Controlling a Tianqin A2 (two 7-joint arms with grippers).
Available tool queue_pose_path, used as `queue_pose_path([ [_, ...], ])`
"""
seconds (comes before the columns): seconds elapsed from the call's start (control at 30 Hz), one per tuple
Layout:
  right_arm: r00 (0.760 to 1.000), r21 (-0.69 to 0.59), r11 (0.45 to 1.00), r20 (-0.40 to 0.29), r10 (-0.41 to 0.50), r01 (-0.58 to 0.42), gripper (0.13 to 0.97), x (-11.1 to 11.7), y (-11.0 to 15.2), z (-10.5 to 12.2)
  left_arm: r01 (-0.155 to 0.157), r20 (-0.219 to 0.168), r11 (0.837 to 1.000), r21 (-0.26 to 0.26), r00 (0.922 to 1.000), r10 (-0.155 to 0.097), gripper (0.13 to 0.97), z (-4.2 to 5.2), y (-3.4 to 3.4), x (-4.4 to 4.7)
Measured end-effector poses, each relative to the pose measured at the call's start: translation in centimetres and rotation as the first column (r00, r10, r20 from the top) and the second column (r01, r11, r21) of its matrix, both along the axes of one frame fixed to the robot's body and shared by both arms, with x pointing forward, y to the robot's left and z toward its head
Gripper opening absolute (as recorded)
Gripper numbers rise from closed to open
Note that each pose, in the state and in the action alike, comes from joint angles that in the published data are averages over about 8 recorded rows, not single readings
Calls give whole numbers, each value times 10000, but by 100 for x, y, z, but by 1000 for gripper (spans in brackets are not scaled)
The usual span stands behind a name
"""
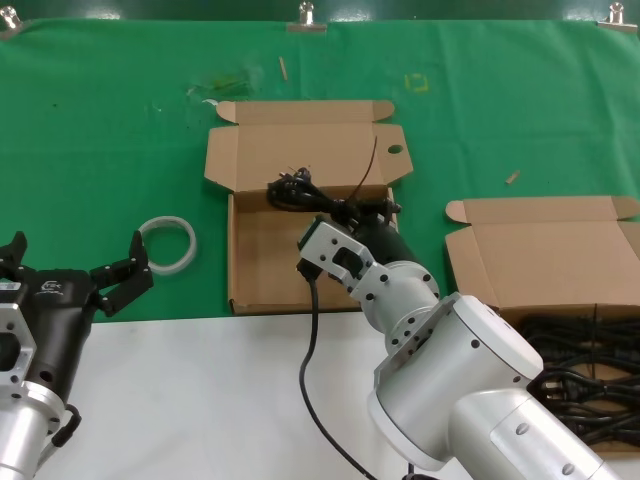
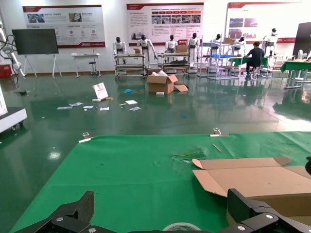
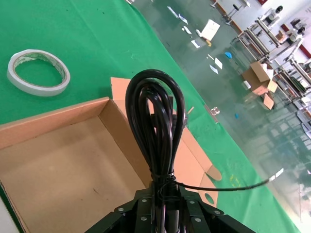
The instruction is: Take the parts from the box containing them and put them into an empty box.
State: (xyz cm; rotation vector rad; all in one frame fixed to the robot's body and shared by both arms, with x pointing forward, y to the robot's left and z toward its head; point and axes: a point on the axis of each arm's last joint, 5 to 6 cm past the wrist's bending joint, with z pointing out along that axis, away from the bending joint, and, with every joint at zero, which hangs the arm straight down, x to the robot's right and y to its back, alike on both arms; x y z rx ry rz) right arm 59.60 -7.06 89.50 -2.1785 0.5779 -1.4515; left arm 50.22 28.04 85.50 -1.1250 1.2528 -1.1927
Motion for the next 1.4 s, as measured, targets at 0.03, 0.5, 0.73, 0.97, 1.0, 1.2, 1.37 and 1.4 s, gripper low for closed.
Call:
queue_pose_path([
  [0.03,10000,7,10000,-1,-2,2,215,0,-1,0,0,0,10000,0,10000,0,965,0,0,0],
  [0.5,10000,14,10000,-1,-5,5,297,0,-2,-1,0,0,10000,0,10000,0,965,0,0,0],
  [0.73,10000,14,10000,-1,-5,5,424,0,-2,-1,0,0,10000,0,10000,0,965,0,0,0],
  [0.97,9998,374,9991,117,-180,176,559,-10,-32,-9,0,0,10000,0,10000,0,965,0,0,0],
  [1.0,9996,496,9985,155,-239,231,559,-13,-42,-11,0,0,10000,0,10000,0,965,0,0,0],
  [1.2,9966,1459,9873,437,-699,628,658,-41,-127,-32,0,0,10000,0,10000,0,965,0,0,0],
  [1.37,9915,2361,9672,665,-1122,936,757,-72,-212,-54,0,0,10000,0,10000,0,965,0,0,0],
  [1.4,9902,2534,9623,707,-1206,991,773,-79,-230,-59,0,0,10000,0,10000,0,965,0,0,0],
])
